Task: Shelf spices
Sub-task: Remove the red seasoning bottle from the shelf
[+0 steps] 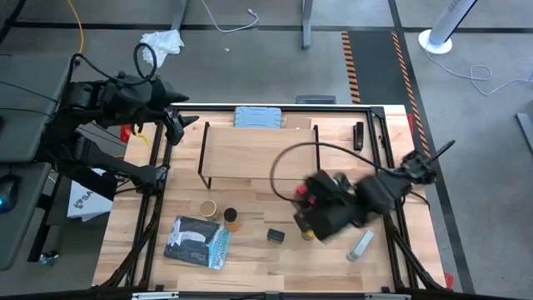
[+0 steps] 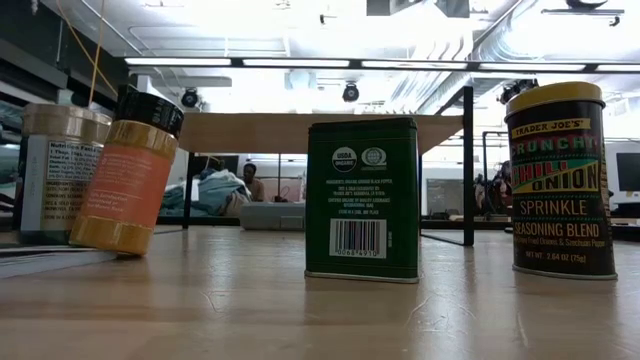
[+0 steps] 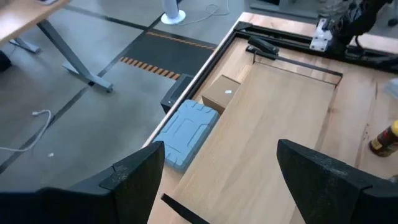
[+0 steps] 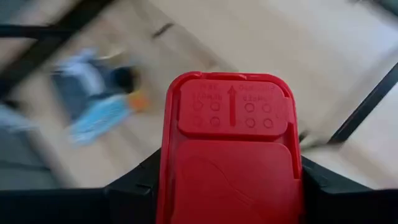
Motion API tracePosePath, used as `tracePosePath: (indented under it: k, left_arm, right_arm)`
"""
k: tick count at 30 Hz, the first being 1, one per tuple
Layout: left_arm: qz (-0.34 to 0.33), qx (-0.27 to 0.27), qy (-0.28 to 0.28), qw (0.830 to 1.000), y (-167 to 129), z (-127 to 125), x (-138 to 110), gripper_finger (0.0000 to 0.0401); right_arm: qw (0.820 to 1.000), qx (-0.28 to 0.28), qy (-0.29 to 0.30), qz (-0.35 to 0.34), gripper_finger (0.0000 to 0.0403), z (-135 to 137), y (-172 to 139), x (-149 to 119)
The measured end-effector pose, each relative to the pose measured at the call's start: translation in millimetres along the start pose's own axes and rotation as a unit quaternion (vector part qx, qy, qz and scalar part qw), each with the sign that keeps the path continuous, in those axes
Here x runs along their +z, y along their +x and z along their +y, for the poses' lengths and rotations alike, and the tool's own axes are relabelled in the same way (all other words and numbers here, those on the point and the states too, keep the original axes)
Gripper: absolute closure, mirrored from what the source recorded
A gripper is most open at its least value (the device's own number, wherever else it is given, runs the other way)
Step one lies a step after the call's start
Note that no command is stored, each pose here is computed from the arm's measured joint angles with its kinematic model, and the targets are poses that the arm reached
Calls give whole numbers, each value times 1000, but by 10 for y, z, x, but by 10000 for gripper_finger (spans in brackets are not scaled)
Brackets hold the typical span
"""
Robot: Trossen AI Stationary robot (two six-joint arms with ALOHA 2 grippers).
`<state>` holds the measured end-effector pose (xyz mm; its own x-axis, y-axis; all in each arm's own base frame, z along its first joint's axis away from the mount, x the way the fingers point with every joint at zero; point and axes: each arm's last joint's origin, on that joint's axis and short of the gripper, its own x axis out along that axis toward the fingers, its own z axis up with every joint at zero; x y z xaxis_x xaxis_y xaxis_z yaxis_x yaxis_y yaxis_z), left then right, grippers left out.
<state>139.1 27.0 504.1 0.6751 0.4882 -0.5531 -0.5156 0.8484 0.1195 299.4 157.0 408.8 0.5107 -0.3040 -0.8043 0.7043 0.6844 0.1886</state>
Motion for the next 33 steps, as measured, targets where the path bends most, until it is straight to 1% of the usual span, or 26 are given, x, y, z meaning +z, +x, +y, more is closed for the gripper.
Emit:
tracePosePath:
  k: [2,3,6,8,11,13,14,17,20,24,26,28,29,30,33]
  left_arm:
    - [-2,-2,-14,1000,-21,7,-7,94]
    - [-3,-4,-19,1000,-29,5,-10,94]
    - [-9,-5,-20,1000,-39,-3,-4,94]
    - [-9,-7,-16,1000,-40,-10,-6,94]
    - [-12,3,-17,1000,-40,-4,-2,94]
    - [-15,10,-18,1000,-40,-1,2,94]
    - [-15,10,-18,1000,-40,-1,2,94]
    - [-15,10,-21,1000,-40,0,2,94]
    - [-15,11,-26,999,-40,0,2,94]
    - [-14,6,-36,999,-40,-3,1,94]
    - [-14,6,-36,999,-40,-3,1,94]
    - [-14,6,-35,999,-40,-3,1,94]
    - [-14,6,-36,999,-40,-3,1,94]
    - [-14,6,-36,999,-40,-3,1,94]
    - [-14,6,-44,999,-40,-3,1,94]
  right_arm:
    - [999,18,35,4,216,65,-107,-225]
    - [999,13,51,15,216,96,-97,-369]
    - [993,-27,77,84,216,161,40,-907]
    - [987,-45,102,112,216,183,135,-1298]
    - [984,-15,142,107,216,212,270,-1812]
    - [983,8,160,89,216,198,392,-2030]
    - [984,14,159,85,216,182,470,-2102]
    - [987,-3,139,79,216,68,749,-2239]
    - [988,-16,127,82,216,-26,1016,-2274]
    - [991,22,92,90,216,-19,1238,-2279]
    - [992,38,78,90,216,11,1273,-2253]
    - [994,41,45,85,216,13,1295,-2225]
    - [995,41,29,83,205,12,1304,-2213]
    - [996,41,15,82,181,12,1315,-2198]
    - [994,38,-18,98,93,6,1337,-2175]
